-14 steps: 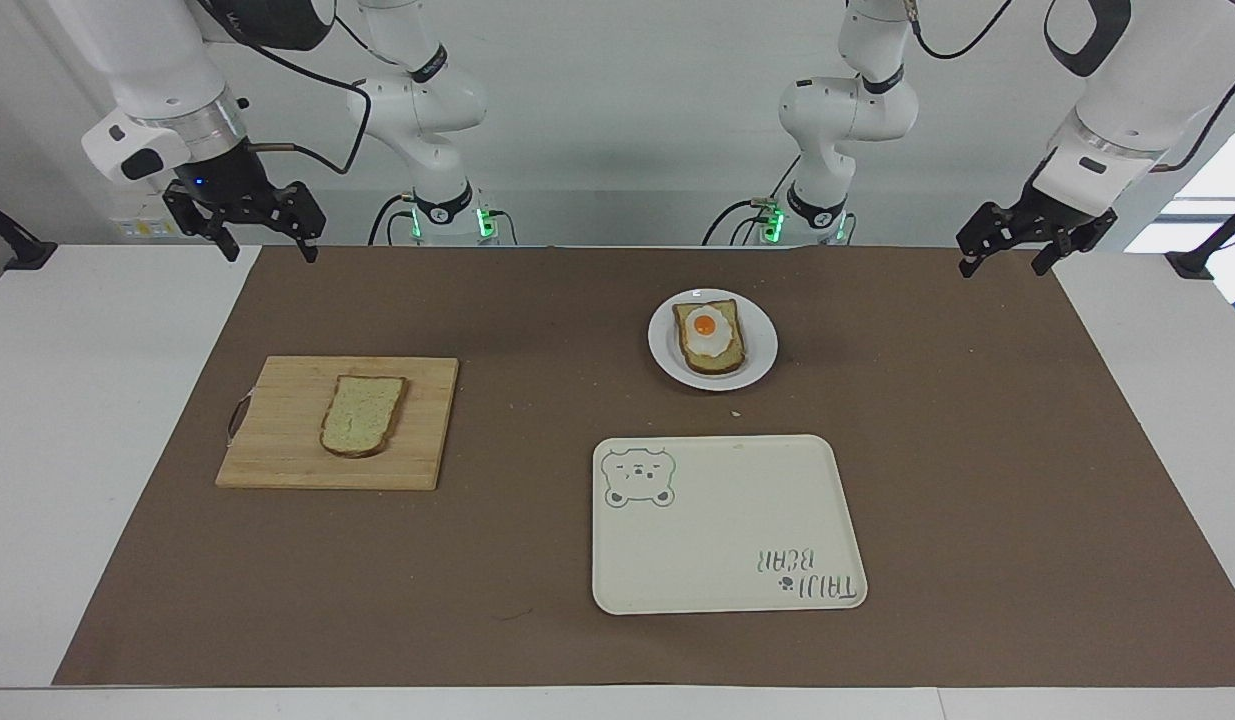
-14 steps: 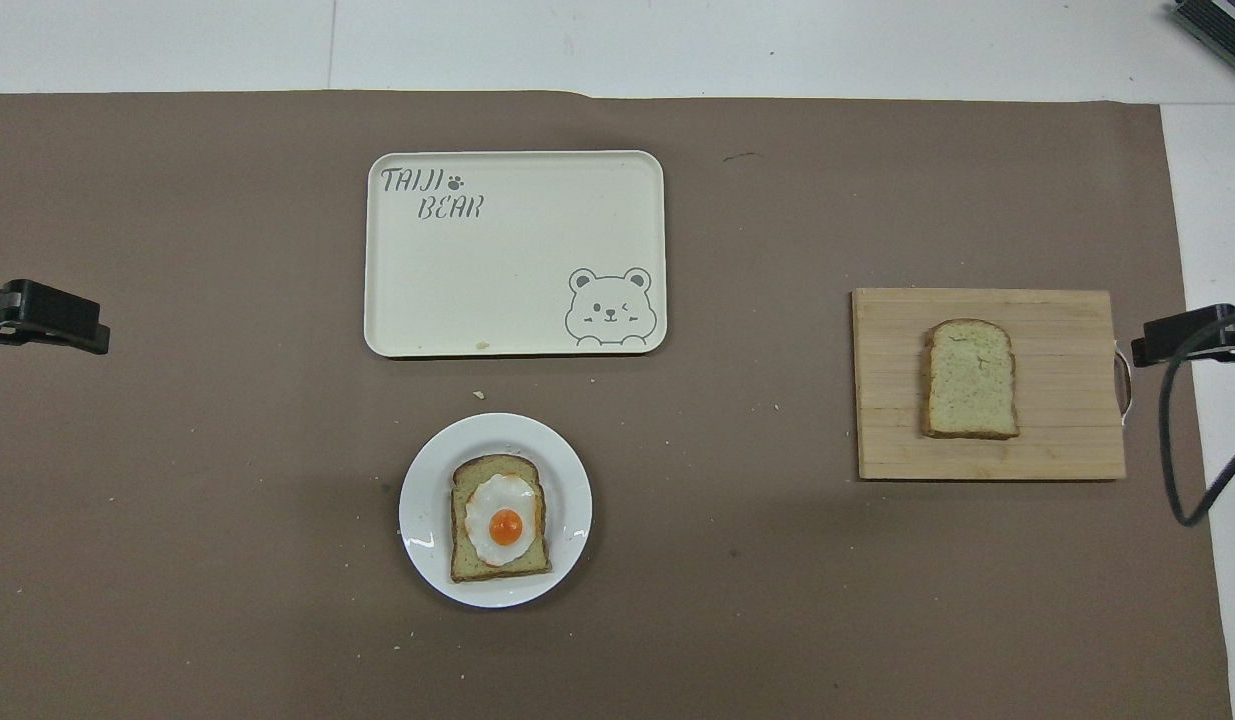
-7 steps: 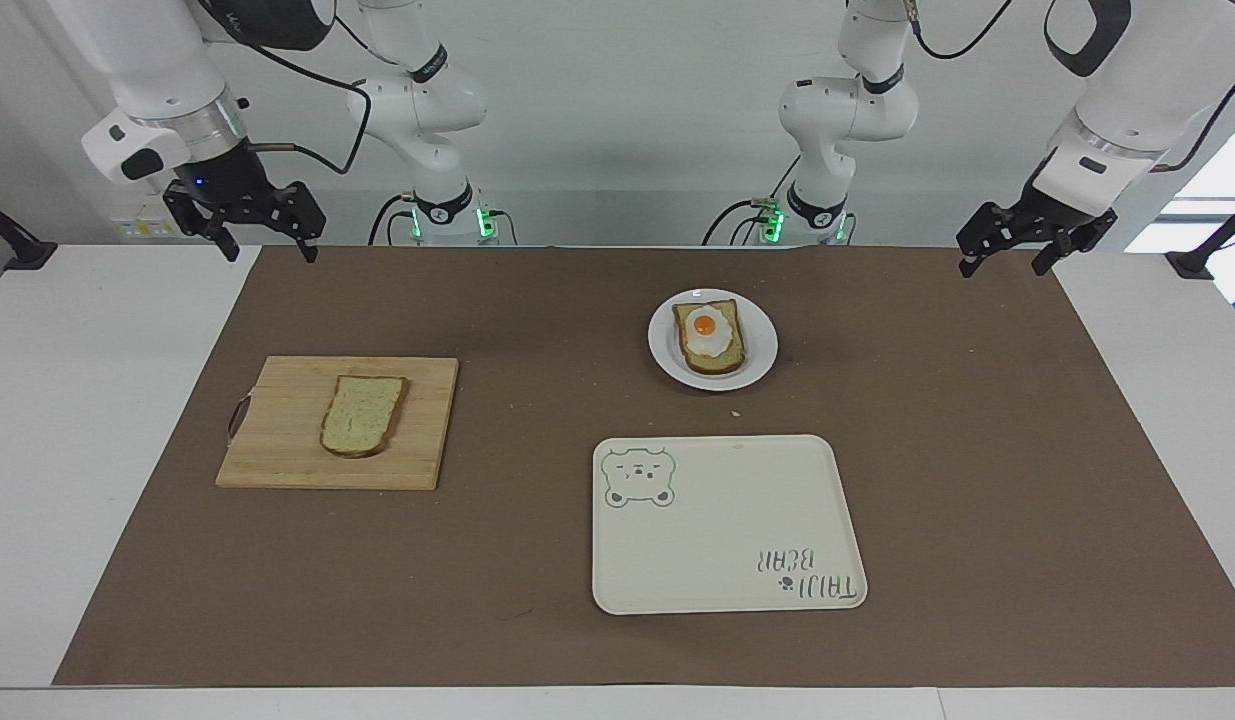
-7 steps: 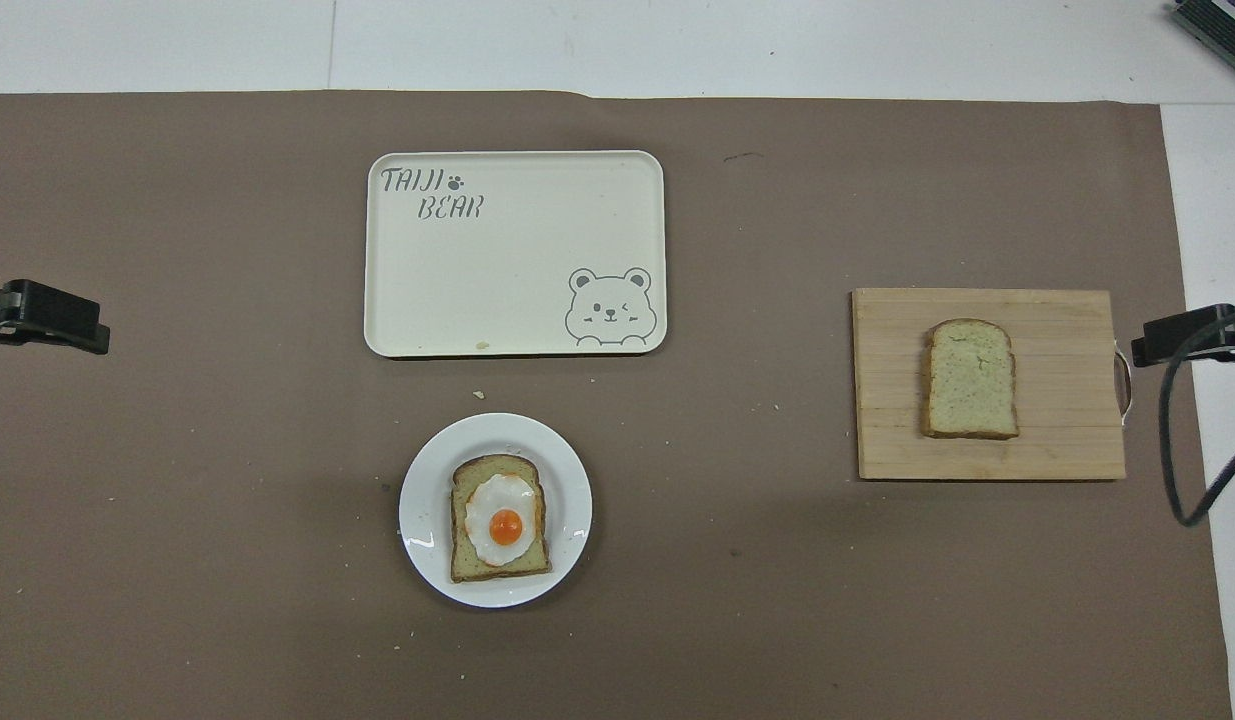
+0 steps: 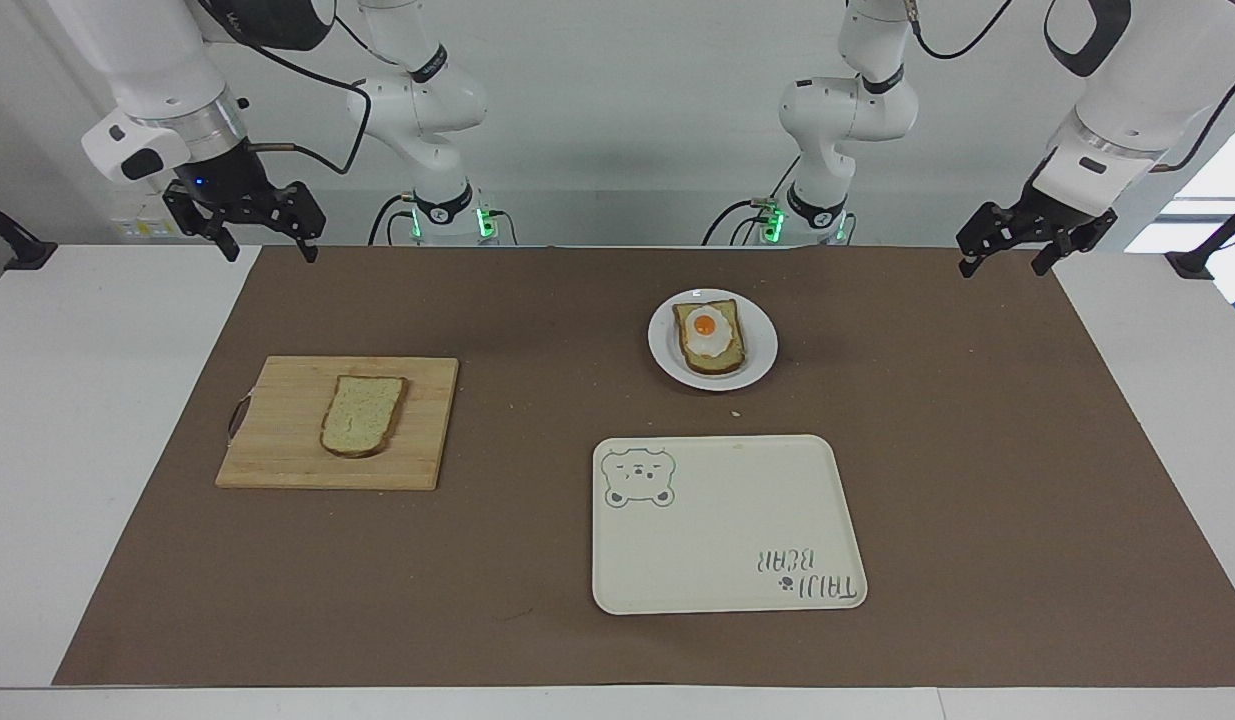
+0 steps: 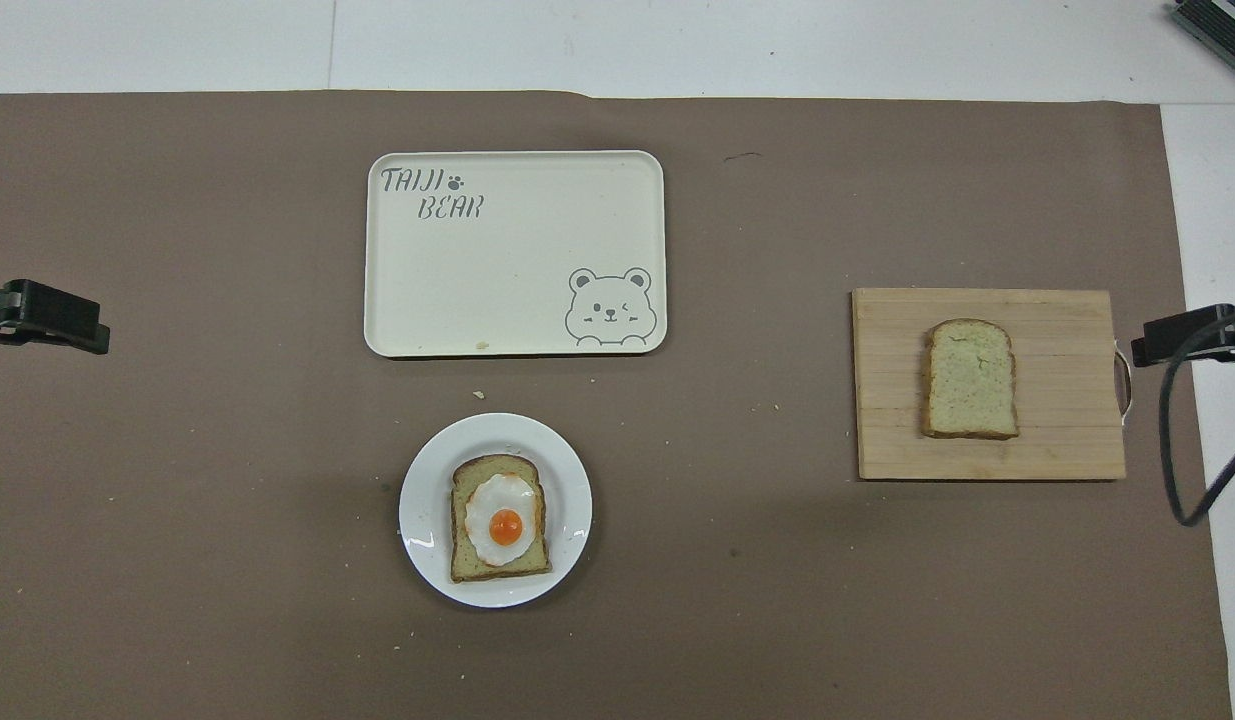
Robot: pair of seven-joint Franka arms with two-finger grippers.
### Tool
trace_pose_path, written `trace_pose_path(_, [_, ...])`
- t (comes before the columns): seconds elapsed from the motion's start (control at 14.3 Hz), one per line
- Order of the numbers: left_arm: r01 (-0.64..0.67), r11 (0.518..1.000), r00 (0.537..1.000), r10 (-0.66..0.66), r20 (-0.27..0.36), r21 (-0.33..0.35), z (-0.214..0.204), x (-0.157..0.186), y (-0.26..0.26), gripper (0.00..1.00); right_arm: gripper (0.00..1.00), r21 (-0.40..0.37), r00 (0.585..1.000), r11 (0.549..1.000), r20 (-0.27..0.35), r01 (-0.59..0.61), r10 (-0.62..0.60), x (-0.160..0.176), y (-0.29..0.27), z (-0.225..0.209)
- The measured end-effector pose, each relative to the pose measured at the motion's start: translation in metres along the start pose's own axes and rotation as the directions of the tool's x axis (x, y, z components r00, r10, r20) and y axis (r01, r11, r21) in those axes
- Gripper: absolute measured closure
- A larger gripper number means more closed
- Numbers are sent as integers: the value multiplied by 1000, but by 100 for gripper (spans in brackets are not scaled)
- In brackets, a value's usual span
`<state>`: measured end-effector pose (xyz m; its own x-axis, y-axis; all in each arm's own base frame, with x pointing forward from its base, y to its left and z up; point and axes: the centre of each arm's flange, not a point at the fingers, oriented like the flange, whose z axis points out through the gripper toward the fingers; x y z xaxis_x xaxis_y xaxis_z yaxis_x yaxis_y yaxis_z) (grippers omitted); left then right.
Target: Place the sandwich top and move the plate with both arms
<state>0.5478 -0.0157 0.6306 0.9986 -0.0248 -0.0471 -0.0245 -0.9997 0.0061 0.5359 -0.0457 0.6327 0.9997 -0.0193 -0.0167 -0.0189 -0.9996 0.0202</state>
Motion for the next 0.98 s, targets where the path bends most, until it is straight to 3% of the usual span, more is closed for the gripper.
trace_pose_path(0.7, [0,1000,1000,0,0,0,0,0,0,0,0,0,1000,1000,-3,0,0,0,0,0])
trace_pose_path(0.98, [0,1000,1000,0,0,0,0,0,0,0,0,-4,997,1000,-78,2,-2,11,0,4])
